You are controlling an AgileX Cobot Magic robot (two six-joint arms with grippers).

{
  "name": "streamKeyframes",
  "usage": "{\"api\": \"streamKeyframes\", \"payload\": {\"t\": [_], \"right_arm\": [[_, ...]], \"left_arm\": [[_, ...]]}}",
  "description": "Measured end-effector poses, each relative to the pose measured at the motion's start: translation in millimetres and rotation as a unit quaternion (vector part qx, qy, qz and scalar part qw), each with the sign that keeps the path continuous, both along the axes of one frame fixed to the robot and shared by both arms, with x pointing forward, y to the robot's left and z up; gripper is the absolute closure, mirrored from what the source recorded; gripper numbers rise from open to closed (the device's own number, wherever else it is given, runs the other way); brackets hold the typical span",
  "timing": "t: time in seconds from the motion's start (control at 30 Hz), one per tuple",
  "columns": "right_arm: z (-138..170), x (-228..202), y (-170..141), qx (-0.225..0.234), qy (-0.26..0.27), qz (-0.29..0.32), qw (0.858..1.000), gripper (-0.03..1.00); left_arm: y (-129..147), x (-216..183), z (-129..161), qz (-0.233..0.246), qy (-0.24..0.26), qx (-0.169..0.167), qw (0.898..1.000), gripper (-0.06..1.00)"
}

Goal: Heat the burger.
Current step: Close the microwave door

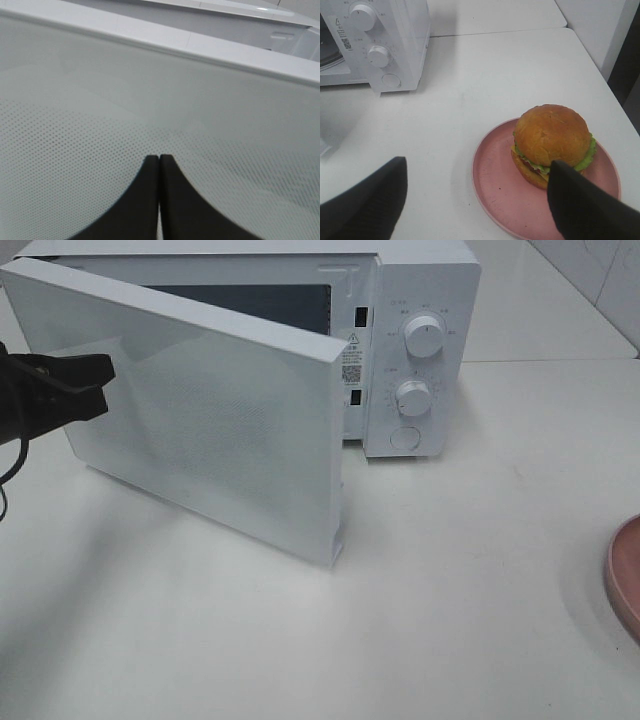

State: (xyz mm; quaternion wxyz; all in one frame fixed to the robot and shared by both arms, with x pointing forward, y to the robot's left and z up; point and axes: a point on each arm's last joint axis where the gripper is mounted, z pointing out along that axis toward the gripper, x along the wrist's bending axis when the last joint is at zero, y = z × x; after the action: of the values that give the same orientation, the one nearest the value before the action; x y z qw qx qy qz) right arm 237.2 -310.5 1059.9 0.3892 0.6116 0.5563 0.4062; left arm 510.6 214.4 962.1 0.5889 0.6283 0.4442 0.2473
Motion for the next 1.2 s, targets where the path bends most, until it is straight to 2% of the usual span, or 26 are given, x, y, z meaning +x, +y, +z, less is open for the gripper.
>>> {"api": "streamKeyframes", "payload": {"t": [0.2,0.67,0.9,1.2], "right_arm": [[0,0,0,0.000,0.000,0.000,1.000,0.24],[0,0,0,0.000,0.000,0.000,1.000,0.24],[0,0,0,0.000,0.000,0.000,1.000,0.24],[0,0,0,0.000,0.000,0.000,1.000,0.24]], "left_arm": [[-10,4,1,0.010,0.002,-0.020,1.000,0.94],[-56,19,-6,-0.015,0.006,-0.014,1.000,0.94],[-69,33,-2,-0.010,0.008,-0.001,1.000,0.94],[-87,47,1,-0.019,0.007,0.000,1.000,0.94]]}}
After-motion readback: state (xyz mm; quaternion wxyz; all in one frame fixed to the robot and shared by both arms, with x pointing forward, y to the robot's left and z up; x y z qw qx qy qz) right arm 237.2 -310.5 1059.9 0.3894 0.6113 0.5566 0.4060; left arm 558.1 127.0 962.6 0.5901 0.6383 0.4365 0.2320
